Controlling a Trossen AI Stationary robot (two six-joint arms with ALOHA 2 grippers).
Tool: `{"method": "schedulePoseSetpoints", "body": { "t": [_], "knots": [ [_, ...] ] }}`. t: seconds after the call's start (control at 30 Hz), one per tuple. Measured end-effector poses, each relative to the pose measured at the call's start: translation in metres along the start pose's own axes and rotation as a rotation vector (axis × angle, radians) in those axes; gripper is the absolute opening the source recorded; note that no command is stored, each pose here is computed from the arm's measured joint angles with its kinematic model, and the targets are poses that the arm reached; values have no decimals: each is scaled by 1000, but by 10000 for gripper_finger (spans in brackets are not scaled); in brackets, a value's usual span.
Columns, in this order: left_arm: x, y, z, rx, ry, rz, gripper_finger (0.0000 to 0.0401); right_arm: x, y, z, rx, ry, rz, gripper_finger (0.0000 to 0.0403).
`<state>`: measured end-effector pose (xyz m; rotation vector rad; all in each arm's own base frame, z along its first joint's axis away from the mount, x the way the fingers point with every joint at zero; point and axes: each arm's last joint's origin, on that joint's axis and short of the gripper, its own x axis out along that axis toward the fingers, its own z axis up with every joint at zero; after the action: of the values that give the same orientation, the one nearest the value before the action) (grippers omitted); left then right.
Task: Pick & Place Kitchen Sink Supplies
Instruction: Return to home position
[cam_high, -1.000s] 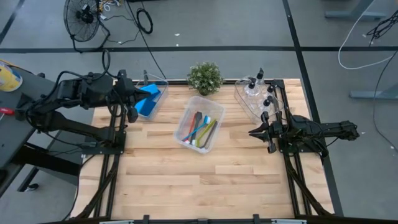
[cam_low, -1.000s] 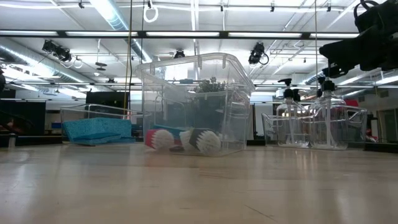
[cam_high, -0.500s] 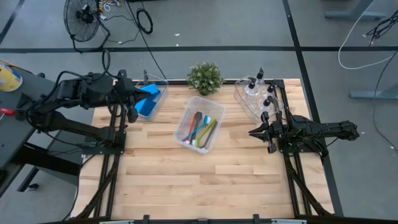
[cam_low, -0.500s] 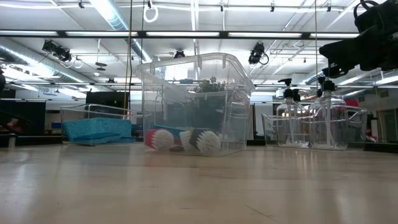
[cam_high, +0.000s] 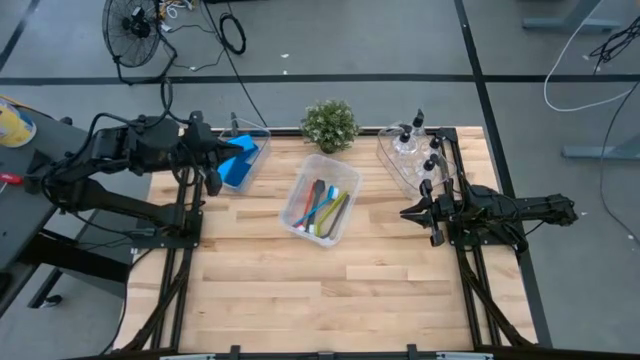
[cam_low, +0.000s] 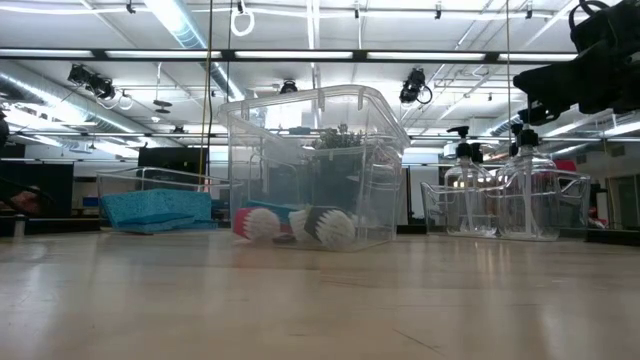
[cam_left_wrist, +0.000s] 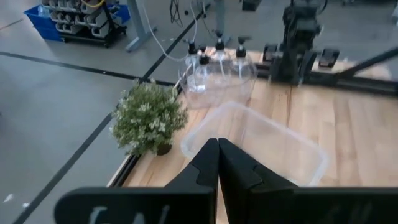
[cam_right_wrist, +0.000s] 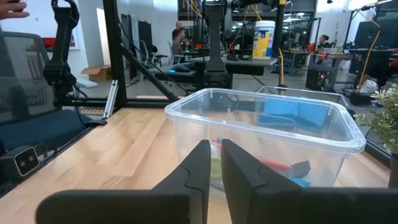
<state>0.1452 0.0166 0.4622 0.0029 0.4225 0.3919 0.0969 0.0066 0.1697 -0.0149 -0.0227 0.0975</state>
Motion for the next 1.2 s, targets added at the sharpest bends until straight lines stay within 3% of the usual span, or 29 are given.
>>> {"method": "schedulePoseSetpoints", "body": {
  "t": [0.3, 0.5, 0.73, 1.2],
  "knots": [
    [-1, 0, 5, -133, -62, -7, 16, 0, 0, 0, 0, 0, 0, 43],
    [10, -4, -10, -174, -106, -21, 16, 0, 0, 0, 1, 0, 0, 43],
    [22, -6, -53, -199, -187, -46, 16, 0, 0, 0, 3, 0, 0, 43],
    [27, -9, -154, -237, -368, -325, 16, 0, 0, 0, 2, 0, 0, 43]
  ]
}}
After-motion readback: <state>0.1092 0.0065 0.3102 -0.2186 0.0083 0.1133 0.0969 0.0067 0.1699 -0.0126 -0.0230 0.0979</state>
